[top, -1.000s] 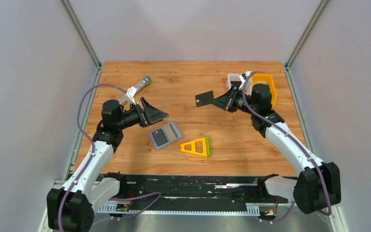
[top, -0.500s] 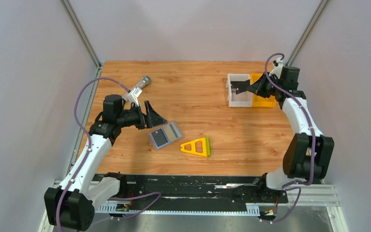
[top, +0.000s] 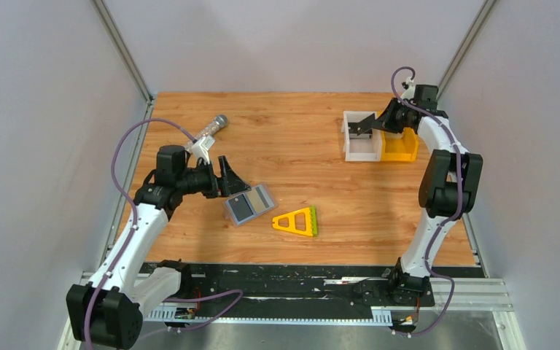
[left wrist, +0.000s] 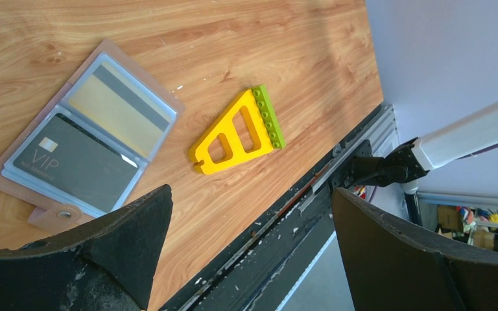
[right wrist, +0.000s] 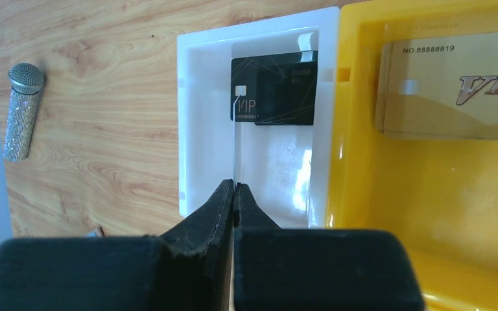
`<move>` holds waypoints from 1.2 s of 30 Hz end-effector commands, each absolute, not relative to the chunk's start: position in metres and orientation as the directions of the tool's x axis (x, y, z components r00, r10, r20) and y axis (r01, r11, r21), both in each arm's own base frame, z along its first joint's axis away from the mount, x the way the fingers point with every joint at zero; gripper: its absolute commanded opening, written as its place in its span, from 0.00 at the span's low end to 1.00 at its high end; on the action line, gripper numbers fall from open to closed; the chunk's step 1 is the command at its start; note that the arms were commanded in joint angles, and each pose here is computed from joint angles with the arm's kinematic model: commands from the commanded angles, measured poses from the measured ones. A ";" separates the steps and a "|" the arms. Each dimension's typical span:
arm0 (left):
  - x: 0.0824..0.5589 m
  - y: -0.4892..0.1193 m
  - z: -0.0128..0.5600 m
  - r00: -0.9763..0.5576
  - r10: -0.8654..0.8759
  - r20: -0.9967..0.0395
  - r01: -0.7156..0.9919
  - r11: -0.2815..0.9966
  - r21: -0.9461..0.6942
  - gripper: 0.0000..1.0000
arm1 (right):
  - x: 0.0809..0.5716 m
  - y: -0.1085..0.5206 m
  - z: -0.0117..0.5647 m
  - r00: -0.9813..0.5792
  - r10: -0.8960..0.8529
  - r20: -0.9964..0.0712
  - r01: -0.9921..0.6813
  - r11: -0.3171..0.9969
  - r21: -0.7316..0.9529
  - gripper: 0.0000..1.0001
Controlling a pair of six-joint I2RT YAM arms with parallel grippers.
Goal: Take the credit cards out of the card holder
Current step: Place the credit card in the storage box.
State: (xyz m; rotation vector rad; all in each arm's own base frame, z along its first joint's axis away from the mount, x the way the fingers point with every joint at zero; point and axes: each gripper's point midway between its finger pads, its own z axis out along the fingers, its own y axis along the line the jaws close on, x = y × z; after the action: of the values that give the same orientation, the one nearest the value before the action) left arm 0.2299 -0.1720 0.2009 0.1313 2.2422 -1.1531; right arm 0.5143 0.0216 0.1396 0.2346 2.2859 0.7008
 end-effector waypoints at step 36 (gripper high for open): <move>0.242 -0.174 0.212 -0.790 -0.174 -0.588 0.379 0.614 -0.692 1.00 | 0.564 0.027 0.109 -0.719 0.403 -0.567 -0.080 0.762 0.643 0.01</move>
State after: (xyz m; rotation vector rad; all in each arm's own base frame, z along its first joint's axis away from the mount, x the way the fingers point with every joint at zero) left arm 0.2339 -0.1721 0.1931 0.1147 2.2735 -1.1511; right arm 0.5468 0.0309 0.1000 0.2558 2.2915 0.8415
